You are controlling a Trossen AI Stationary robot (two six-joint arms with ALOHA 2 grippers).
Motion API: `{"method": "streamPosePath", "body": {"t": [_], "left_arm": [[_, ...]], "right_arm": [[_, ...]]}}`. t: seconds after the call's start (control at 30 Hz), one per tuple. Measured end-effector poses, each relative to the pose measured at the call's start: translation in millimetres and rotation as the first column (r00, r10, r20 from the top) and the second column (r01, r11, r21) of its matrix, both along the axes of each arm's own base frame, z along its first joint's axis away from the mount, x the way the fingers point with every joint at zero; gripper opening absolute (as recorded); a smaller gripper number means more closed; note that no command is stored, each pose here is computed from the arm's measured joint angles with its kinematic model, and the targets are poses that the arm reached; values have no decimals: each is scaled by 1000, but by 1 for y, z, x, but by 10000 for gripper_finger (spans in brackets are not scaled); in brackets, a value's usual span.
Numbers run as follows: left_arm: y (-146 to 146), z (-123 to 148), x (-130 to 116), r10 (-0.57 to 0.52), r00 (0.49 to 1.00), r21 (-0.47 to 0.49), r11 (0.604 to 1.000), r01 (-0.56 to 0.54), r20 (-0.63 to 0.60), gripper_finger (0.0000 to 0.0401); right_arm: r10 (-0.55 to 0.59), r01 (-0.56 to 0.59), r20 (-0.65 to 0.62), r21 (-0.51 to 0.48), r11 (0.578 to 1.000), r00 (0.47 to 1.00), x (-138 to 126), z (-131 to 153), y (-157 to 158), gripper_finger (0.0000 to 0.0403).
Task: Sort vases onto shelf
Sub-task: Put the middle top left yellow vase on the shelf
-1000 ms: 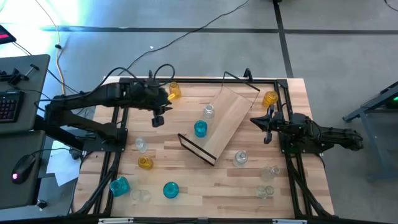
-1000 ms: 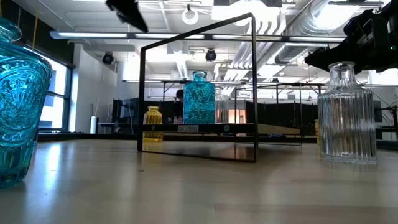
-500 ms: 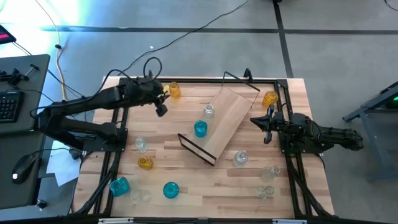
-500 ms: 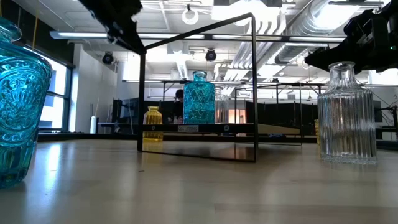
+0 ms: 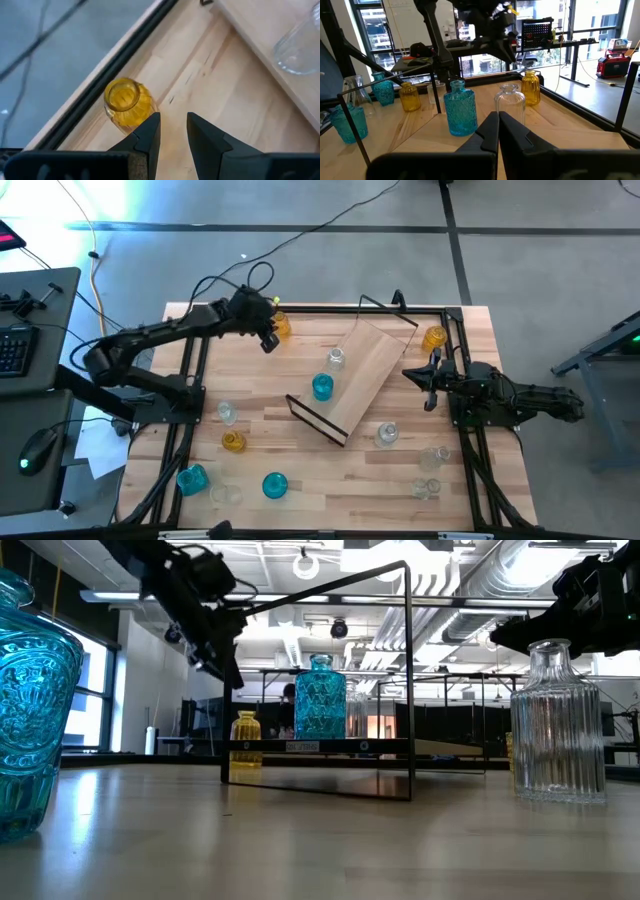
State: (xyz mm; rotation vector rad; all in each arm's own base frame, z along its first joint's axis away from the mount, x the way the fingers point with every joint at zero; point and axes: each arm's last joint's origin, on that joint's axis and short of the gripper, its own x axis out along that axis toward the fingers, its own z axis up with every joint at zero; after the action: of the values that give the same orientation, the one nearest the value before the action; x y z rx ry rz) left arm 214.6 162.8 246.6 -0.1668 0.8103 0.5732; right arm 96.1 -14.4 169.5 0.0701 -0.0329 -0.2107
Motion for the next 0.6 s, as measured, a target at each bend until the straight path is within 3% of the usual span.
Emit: {"method": "streamPosePath", "body": {"t": [0.13,0.6], "left_arm": [[17,-3,4,-58,998,-57,997,57,-26,88],[51,4,25,-131,978,-93,989,117,-162,87]], "right_arm": [[0,0,0,0,1000,1000,0,0,0,0],[0,0,0,0,1000,1000,0,0,0,0]]}}
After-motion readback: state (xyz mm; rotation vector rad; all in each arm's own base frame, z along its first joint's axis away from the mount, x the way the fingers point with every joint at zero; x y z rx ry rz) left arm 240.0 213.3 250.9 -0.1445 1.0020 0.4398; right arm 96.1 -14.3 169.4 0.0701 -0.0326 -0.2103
